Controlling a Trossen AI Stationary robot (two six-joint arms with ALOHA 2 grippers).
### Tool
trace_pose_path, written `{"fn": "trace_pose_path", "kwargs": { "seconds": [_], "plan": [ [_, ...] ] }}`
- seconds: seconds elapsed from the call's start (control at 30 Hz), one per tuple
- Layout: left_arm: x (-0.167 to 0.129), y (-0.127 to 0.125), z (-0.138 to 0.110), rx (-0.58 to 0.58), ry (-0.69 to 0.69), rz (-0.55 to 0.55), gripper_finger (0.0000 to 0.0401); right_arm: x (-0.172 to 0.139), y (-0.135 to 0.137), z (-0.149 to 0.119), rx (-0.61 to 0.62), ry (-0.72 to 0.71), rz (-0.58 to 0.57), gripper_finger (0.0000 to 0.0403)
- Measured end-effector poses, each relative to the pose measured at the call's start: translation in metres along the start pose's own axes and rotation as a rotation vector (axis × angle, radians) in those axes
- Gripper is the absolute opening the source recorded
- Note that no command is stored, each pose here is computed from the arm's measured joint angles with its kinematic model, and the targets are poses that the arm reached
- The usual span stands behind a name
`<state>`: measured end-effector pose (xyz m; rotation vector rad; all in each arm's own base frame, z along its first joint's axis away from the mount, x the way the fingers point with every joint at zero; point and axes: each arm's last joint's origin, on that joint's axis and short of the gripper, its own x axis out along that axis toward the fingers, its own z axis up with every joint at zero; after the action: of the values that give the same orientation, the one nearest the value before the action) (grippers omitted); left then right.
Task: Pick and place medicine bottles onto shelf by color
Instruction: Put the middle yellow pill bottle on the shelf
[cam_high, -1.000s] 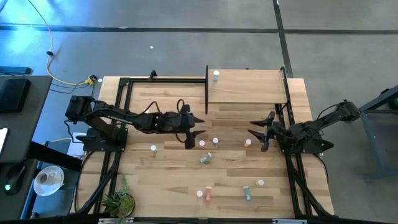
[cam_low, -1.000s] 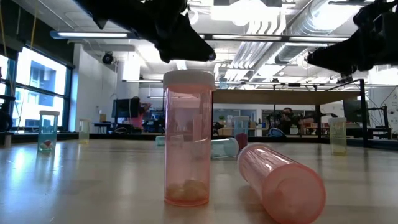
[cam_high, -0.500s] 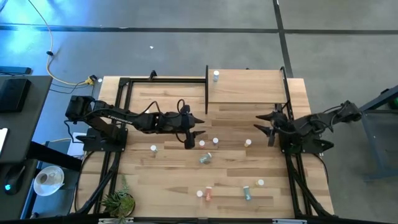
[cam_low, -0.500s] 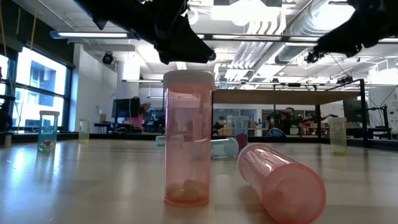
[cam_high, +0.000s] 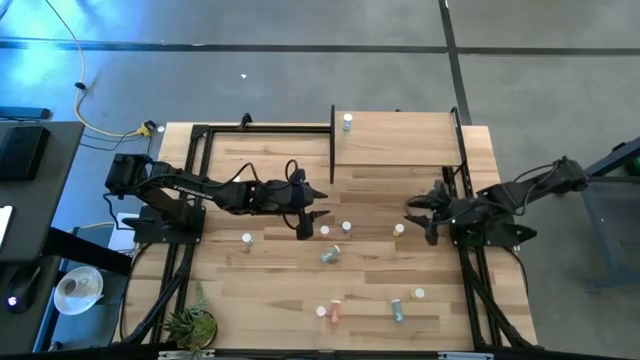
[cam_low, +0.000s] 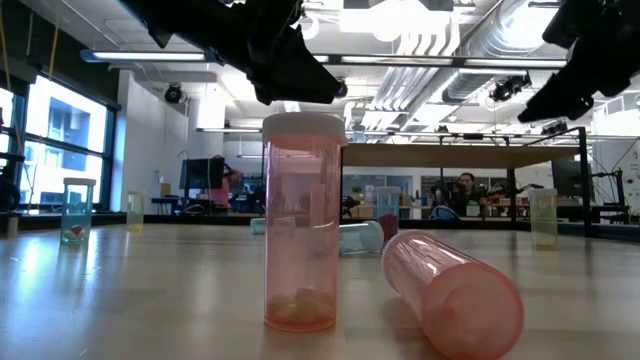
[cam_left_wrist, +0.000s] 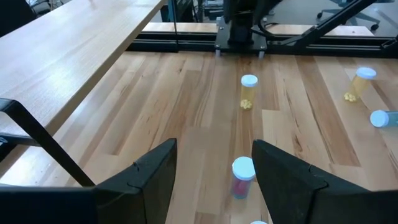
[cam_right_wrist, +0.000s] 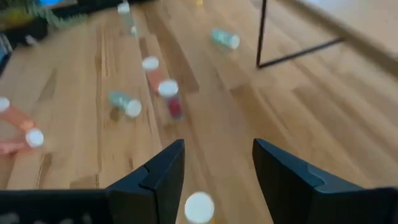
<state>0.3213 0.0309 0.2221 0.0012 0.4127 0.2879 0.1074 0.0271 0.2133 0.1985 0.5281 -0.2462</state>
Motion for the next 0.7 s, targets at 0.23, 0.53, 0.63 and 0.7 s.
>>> {"fn": "trace_pose_path", "kwargs": {
  "seconds": [0.23, 0.53, 0.63, 0.7],
  "plan": [
    [0.000, 0.000, 0.000, 0.001, 0.000, 0.000, 0.0200, 0.019, 0.009, -0.007, -0.043, 0.135, -0.032, 0.0181],
    [0.000, 0.000, 0.000, 0.001, 0.000, 0.000, 0.0200, 0.036, 0.015, -0.017, -0.061, 0.254, -0.076, 0.0181],
    [0.000, 0.000, 0.000, 0.000, 0.000, 0.000, 0.0200, 0.040, 0.016, -0.019, -0.059, 0.287, -0.084, 0.0181],
    [0.000, 0.000, 0.000, -0.005, 0.000, 0.000, 0.0200, 0.042, 0.017, -0.021, -0.054, 0.308, -0.085, 0.0181]
  ]
}}
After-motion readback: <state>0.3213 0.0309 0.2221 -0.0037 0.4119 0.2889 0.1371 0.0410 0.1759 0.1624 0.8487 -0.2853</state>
